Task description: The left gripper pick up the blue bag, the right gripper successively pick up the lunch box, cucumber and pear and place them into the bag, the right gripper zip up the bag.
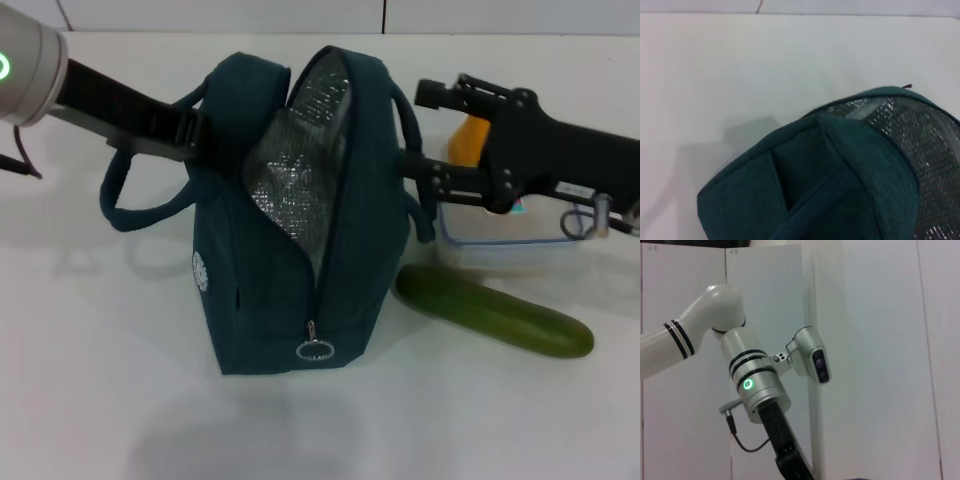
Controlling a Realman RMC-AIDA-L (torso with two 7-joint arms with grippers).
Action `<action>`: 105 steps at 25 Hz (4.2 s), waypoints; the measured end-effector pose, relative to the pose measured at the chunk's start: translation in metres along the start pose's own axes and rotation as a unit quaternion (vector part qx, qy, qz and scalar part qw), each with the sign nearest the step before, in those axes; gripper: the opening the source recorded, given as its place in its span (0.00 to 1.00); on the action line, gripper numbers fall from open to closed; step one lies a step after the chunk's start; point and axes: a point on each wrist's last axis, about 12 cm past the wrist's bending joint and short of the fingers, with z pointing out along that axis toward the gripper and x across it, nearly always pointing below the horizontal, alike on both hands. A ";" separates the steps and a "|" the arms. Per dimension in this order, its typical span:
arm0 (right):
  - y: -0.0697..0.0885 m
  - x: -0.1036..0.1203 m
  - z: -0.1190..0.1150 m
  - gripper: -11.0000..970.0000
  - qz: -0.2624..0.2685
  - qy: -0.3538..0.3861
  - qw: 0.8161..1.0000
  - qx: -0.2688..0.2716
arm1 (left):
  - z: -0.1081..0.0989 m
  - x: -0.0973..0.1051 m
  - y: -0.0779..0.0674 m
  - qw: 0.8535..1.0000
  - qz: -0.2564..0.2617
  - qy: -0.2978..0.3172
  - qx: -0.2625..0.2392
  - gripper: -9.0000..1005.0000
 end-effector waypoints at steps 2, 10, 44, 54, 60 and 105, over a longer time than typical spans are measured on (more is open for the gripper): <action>-0.001 -0.002 0.004 0.82 -0.005 -0.003 1.000 -0.004 | -0.001 -0.001 -0.002 1.000 0.002 -0.004 0.000 0.06; -0.011 0.001 0.019 0.82 -0.005 0.028 0.999 0.016 | 0.001 -0.003 -0.018 0.999 0.014 -0.018 0.032 0.06; 0.006 0.032 -0.021 0.82 0.034 0.053 0.993 0.102 | -0.010 0.002 -0.010 0.997 0.001 -0.053 0.059 0.06; 0.012 0.035 -0.094 0.82 0.091 -0.019 0.966 0.241 | -0.009 0.005 -0.007 0.997 -0.002 -0.050 0.058 0.06; 0.012 0.049 -0.121 0.82 0.168 -0.037 0.935 0.311 | -0.009 0.005 -0.007 0.997 -0.001 -0.049 0.058 0.06; 0.021 0.078 -0.099 0.82 0.457 -0.008 0.846 0.274 | -0.008 0.004 -0.008 0.997 0.002 -0.045 0.059 0.06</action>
